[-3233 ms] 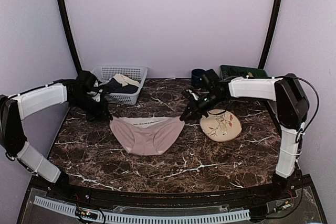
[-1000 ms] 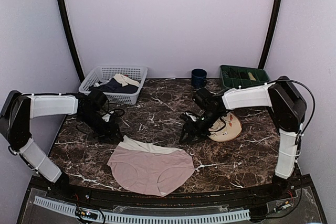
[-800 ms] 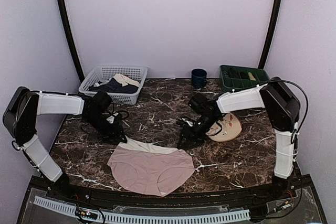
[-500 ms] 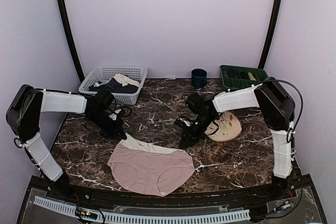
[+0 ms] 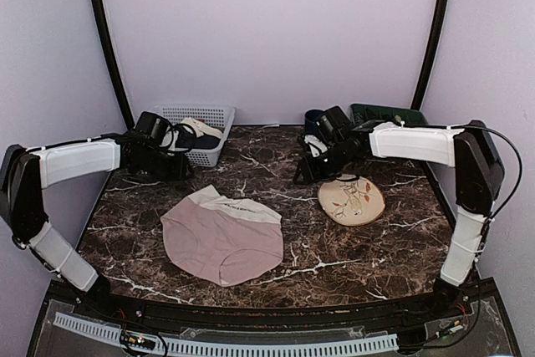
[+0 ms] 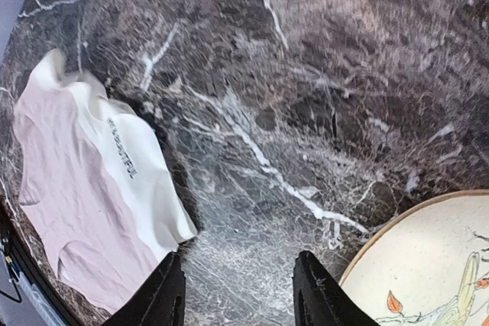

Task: Roll the underwear
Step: Move the underwear to the center of the board.

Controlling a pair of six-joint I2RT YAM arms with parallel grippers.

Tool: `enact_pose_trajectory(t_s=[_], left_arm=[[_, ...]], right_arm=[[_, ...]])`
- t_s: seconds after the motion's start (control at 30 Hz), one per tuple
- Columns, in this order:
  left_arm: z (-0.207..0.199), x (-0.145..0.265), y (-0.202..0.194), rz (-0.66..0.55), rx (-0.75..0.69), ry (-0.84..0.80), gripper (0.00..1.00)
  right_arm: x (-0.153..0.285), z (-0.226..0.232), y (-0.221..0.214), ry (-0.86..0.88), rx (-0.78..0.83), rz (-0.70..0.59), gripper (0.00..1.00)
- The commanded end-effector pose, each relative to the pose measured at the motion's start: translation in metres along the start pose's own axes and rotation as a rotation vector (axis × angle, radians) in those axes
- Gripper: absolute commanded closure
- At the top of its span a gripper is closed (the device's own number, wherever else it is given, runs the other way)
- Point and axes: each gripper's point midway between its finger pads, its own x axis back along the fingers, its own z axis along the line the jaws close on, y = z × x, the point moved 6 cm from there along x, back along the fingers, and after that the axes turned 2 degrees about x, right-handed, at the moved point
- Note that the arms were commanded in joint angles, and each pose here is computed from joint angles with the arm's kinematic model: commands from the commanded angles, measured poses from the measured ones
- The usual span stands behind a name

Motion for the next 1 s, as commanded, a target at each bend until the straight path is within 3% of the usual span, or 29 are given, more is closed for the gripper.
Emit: enact_pose_trajectory(t_s=[0.0,0.13,0.3,0.43,0.77,0.83,0.9,0.97], left_arm=[[0.049,0.012,-0.007,0.051,0.045,0.396,0.62],[0.030,0.018,-0.020,0.058,0.015,0.232,0.62],[-0.008,0.004,-0.064,0.238,-0.040,-0.043,0.64],[-0.029,-0.003,-0.096,0.341,-0.055,-0.155,0.64],[-0.037,-0.015,-0.119,0.421,-0.048,-0.167,0.65],[-0.036,-0.018,-0.124,0.449,-0.053,-0.153,0.64],[-0.032,-0.021,-0.127,0.479,-0.059,-0.114,0.65],[-0.026,-0.024,-0.130,0.507,-0.070,-0.065,0.66]], right_arm=[[-0.007,0.015,-0.020,0.140,0.008,0.076,0.52],[-0.019,0.026,-0.031,0.231,0.024,0.140,0.57],[-0.047,0.025,-0.034,0.251,0.058,0.242,0.67],[-0.073,0.036,-0.040,0.261,0.110,0.315,0.75],[-0.110,0.025,-0.057,0.158,0.144,0.415,0.72],[-0.115,0.021,-0.064,0.115,0.173,0.450,0.79],[-0.114,0.015,-0.069,0.072,0.192,0.477,0.96],[-0.104,0.005,-0.063,-0.022,0.219,0.461,1.00]])
